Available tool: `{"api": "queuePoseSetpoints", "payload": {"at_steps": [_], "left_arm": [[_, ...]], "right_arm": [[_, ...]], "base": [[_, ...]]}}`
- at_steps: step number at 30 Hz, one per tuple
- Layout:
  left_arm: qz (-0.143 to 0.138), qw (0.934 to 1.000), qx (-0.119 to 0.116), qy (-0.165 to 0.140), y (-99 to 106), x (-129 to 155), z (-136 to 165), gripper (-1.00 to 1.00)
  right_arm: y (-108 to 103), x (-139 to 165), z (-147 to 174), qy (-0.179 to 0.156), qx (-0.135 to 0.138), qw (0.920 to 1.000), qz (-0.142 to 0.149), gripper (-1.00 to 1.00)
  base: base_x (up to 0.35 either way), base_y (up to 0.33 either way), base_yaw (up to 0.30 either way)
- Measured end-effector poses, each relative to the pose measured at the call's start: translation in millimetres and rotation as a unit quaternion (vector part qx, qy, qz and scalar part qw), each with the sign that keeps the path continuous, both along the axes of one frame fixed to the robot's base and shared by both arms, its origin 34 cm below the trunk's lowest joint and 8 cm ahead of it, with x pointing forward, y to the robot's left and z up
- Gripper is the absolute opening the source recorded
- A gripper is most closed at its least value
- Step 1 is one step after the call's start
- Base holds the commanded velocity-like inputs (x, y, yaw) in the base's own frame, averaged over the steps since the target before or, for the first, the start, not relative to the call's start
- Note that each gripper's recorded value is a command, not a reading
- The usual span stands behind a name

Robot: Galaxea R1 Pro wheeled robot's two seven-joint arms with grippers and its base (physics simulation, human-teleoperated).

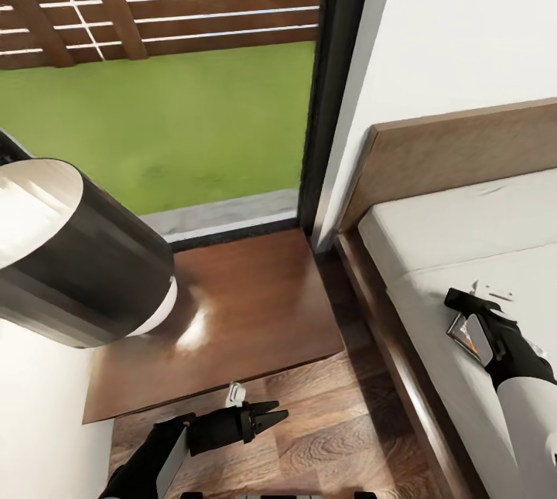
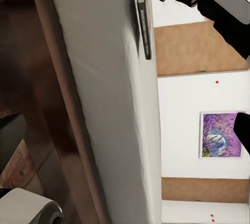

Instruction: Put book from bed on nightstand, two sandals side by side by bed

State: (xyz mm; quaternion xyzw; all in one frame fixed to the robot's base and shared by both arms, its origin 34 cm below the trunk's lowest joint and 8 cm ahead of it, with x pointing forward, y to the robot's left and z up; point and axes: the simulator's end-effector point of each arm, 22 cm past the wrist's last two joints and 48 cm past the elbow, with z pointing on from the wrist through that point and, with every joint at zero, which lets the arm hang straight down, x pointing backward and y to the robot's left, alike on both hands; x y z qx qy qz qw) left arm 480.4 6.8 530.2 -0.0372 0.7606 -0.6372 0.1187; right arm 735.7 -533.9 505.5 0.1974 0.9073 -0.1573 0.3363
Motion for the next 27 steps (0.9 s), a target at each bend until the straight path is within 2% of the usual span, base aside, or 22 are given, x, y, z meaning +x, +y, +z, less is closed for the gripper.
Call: {"api": "queuePoseSetpoints", "payload": {"at_steps": [27], "left_arm": [[0.0, 1.0, 0.0, 0.0, -0.1, 0.0, 0.0, 1.0]], "right_arm": [[0.3, -0.7, -0.6, 0.0, 0.001, 1.0, 0.0, 1.0]], "base": [[-0.013, 0.0, 0.008]]}}
